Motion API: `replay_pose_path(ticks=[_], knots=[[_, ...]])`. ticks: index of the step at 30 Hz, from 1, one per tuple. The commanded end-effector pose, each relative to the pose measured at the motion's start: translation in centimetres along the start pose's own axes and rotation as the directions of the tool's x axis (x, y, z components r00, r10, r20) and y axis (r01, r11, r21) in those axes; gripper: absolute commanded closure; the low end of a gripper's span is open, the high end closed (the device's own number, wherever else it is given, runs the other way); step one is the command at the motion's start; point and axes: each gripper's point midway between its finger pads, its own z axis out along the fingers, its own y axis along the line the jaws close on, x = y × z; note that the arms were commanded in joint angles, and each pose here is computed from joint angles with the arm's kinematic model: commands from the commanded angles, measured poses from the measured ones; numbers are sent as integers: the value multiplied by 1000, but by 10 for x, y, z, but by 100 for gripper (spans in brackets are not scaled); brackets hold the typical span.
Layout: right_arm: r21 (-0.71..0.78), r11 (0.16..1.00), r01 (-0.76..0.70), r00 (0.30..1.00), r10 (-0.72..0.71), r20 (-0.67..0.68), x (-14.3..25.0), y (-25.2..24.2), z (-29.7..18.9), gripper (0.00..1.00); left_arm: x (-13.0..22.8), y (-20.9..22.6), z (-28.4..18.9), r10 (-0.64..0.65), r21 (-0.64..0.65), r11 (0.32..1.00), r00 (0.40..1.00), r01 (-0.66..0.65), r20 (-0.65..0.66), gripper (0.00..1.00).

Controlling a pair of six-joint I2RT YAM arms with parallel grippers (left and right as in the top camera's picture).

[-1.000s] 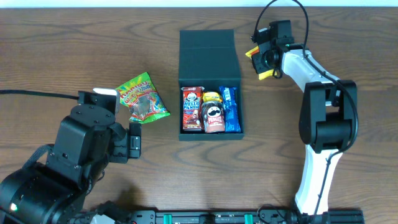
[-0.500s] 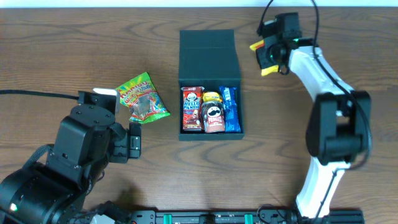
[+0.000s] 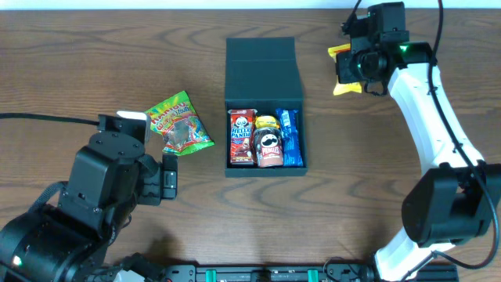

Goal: Pack container
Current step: 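Carry the packet around to the right side of the black box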

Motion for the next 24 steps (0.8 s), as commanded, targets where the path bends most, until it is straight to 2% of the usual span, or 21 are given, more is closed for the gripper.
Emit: replay_pose_path(ticks=[1,6,10,18,24], knots=[[-45,998,-36,999,37,7,-1,12,-11,89,0,4,-1,1,-14,1000,1000,-1,4,5],[-60,998,-14,999,11,-45,17,29,-22,92,0,4,-1,1,-14,1000,1000,-1,4,5],[-73,997,-11,999,8,-36,35,45,-37,91,0,4,-1,1,-14,1000,1000,-1,4,5],[-60,980,-188,982,190,18,94,62,-63,78,0,4,-1,1,-14,1000,1000,-1,4,5],[-111,975,-193,978,201,61,113,97,-53,75,0,4,-1,1,-14,1000,1000,-1,4,5]])
